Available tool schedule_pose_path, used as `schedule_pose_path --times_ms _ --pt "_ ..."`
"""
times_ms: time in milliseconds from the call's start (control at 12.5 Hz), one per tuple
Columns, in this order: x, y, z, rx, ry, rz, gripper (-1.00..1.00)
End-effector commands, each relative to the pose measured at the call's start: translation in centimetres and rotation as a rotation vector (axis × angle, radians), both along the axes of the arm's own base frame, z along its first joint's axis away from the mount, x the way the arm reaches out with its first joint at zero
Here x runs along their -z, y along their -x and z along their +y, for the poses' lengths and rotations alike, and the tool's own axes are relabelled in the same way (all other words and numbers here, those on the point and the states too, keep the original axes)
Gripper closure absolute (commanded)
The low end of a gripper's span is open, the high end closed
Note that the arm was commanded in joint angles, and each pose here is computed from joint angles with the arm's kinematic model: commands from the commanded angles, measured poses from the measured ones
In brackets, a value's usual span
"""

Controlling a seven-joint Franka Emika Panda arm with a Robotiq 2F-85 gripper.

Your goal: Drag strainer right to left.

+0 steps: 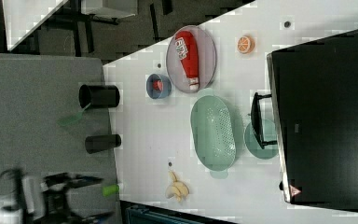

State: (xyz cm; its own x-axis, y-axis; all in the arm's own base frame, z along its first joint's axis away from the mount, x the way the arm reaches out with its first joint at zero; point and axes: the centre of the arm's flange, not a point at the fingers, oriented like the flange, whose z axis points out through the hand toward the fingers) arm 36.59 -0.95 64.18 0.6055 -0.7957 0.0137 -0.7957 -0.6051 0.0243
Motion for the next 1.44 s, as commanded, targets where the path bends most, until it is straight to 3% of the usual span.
schedule_pose_path --times_ms 80,720,1280,1440 --pt "4.9 -3.2 -1.0 0.071 -0.009 0.043 -1.00" --pt "24.8 -11.0 -1.1 0.118 -0.005 0.049 -1.00" --pt "39.3 -13.7 1.3 0.485 0.005 0.040 -1.00" --pt "42.5 -13.8 2.3 0.528 -0.001 0.036 -1.00"
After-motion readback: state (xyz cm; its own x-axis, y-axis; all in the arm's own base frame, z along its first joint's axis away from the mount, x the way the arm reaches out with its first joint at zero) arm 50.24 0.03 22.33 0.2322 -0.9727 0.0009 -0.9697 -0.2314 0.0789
